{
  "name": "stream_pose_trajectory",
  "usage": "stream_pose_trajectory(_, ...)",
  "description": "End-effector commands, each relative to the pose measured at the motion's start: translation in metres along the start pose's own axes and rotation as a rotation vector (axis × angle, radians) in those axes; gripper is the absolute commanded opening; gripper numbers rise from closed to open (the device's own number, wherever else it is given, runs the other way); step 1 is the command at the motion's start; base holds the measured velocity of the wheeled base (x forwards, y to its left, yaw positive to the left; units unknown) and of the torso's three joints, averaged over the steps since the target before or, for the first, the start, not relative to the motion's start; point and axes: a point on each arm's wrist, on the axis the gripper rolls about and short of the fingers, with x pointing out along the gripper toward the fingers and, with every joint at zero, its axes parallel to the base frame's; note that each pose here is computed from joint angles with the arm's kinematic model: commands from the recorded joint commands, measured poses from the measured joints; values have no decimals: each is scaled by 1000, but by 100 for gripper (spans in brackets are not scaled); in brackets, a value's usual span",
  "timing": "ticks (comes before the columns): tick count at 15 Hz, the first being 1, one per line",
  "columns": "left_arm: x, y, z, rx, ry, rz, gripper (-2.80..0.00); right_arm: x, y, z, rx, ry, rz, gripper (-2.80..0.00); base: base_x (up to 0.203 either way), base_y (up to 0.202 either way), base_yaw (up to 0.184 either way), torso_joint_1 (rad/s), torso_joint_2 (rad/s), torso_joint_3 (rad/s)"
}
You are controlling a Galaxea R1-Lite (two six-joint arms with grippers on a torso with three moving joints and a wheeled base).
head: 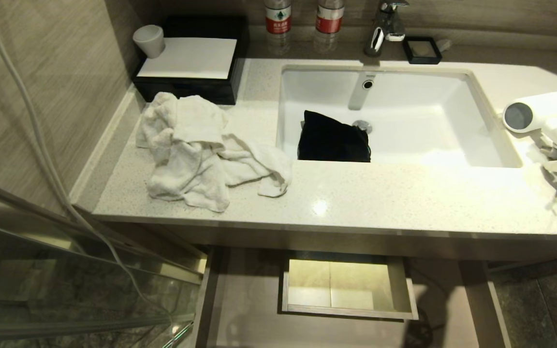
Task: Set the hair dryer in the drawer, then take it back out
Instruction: Place it on the countertop, then close the drawer
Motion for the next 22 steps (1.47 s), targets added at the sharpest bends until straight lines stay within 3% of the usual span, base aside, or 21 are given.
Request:
stream_pose_trajectory(1, 0, 0, 0, 0, 1, 0, -280, -48, 13, 20, -50, -64, -61, 0, 0, 0, 0, 0, 0, 0)
stream_pose_trajectory(9, 0, 0, 0, 0, 1, 0, -280, -110, 42, 14, -26, -77, -141, 0, 0, 0, 0, 0, 0, 0)
stream_pose_trajectory(10, 0, 0, 0, 0, 1, 0, -280, -125, 51, 14, -31, -84, -165, -280, 0, 0, 0, 0, 0, 0)
stream_pose_trajectory(17, 0, 0, 0, 0, 0, 0, -280, -165, 92, -1, -11, -51, -202, -280, 0, 0, 0, 0, 0, 0)
stream_pose_trajectory(22, 0, 0, 0, 0, 1, 0, -280, -168, 95, -2, -16, -51, -202, -280, 0, 0, 0, 0, 0, 0)
